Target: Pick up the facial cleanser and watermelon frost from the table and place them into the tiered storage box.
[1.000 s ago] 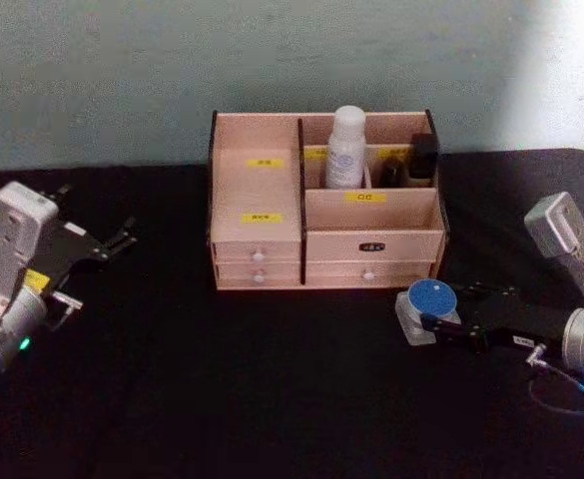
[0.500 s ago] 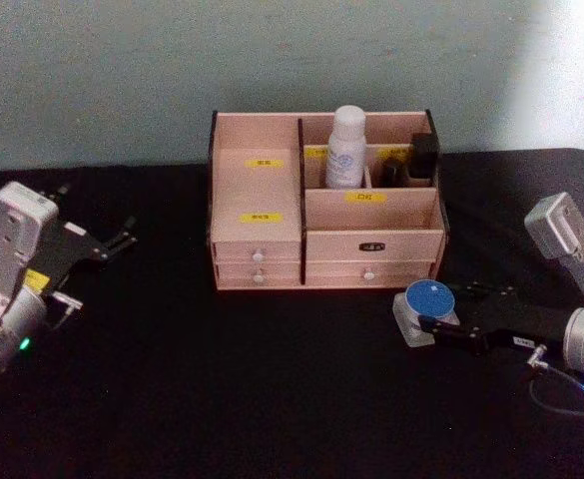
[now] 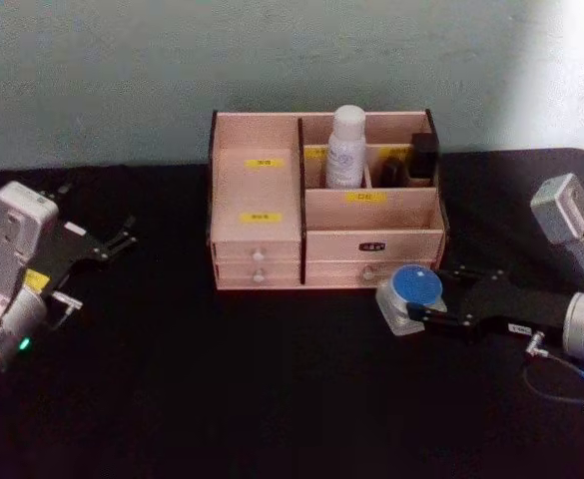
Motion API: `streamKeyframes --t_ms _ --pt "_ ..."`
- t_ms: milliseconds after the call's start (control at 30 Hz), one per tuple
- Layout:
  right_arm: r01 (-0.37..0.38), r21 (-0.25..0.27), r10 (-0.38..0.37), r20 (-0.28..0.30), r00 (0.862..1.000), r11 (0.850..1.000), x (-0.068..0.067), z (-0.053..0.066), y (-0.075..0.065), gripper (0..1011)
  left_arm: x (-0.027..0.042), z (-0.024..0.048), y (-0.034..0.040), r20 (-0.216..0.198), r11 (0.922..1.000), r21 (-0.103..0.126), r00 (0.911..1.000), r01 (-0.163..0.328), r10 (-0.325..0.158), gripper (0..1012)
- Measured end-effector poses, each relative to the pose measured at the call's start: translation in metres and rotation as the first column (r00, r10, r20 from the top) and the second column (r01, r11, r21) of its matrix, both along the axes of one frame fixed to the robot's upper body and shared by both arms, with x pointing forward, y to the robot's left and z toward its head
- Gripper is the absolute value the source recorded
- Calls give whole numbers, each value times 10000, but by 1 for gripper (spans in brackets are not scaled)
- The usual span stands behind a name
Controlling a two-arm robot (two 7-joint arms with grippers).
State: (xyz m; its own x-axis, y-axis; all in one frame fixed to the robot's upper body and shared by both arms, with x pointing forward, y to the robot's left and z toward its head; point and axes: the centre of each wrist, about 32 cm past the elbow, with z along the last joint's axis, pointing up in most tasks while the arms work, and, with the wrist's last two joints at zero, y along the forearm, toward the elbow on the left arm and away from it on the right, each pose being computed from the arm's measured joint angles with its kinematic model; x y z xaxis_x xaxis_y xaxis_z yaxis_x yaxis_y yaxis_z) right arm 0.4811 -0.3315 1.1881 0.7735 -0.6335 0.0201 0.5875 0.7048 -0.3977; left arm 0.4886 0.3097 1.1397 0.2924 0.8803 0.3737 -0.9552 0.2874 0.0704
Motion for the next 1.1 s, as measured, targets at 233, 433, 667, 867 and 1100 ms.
streamKeyframes --t_ms 233,433,667,867,1100 --pt "-663 372 650 351 9973 9971 107 90 140 681 0 0 0 1 10000 0 10000 0 0 1001" --pt "-1045 601 1009 592 9931 9927 198 143 250 682 0 0 0 0 10000 0 10000 -1 1 1001" --pt "-1422 739 1356 876 9869 9871 329 205 383 681 0 0 0 0 10000 0 10000 -1 1 1001" --pt "-1644 778 1545 1200 9807 9833 462 255 506 681 0 0 0 1 10000 -1 10000 -1 1 1001" --pt "-1736 811 1600 1517 9754 9815 627 301 638 681 0 0 0 1 10000 0 10000 0 0 1001"
